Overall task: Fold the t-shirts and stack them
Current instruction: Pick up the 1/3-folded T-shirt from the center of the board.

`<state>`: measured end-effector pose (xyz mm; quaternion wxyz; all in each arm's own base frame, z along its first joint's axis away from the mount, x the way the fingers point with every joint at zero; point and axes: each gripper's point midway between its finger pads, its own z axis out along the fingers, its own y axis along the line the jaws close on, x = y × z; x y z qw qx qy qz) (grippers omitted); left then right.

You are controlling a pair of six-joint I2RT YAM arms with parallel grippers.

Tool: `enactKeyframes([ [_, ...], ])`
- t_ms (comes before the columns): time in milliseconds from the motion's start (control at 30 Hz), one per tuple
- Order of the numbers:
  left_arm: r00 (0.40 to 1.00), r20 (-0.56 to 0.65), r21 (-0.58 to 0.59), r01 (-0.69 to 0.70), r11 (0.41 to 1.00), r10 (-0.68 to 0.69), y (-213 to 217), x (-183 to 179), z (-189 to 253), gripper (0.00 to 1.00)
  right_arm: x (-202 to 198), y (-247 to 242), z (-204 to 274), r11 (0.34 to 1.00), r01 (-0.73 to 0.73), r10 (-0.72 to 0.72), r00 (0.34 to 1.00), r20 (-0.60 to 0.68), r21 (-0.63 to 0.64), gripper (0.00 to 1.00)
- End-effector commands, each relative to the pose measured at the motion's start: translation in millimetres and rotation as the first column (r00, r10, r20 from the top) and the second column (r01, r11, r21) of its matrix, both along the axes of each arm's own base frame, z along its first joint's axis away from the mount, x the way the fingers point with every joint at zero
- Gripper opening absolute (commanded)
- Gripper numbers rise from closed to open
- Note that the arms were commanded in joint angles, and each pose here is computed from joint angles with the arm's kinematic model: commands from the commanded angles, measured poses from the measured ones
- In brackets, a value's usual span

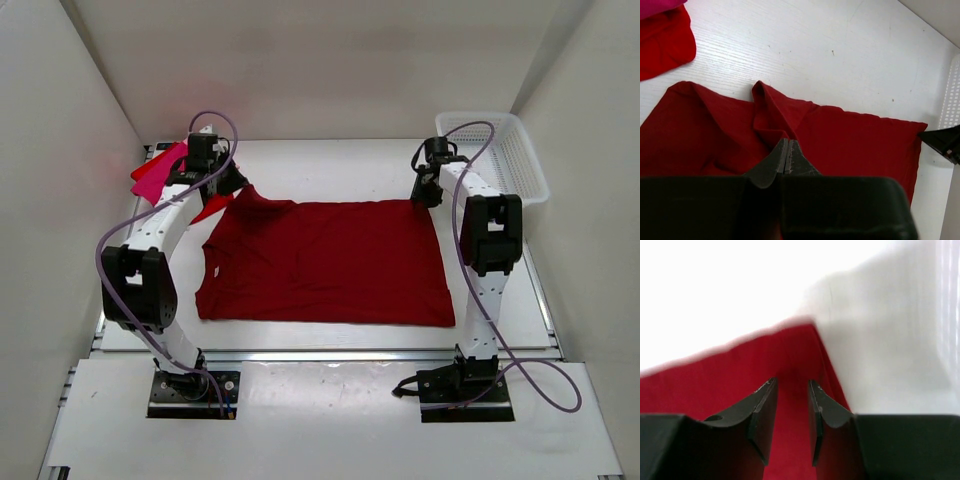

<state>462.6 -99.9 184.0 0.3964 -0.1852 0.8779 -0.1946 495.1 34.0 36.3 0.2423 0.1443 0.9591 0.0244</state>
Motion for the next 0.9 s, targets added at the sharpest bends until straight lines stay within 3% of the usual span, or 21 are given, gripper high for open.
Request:
enactKeyframes([
  [0,0.998,0.056,-0.008,0.027,1.0,-0.026,-7,12,22,0.0,41,-11,26,0.996,0.067,-0.061,0.992,0.114,-0.05,0.28],
  [167,0.997,0.054,-0.024,0.05,0.998,-0.049,-17,17,18,0.0,65,-26,24,0.985,0.127,-0.117,0.989,0.093,-0.113,0.27],
  [533,0.997,0.056,-0.046,0.054,0.997,-0.051,-19,27,15,0.0,47,-29,8,0.971,0.149,-0.151,0.989,0.001,-0.186,0.26],
  [867,0.997,0.051,-0.053,0.06,0.997,-0.057,-20,28,10,0.0,53,-19,-8,0.984,0.113,-0.116,0.993,-0.014,-0.14,0.24],
])
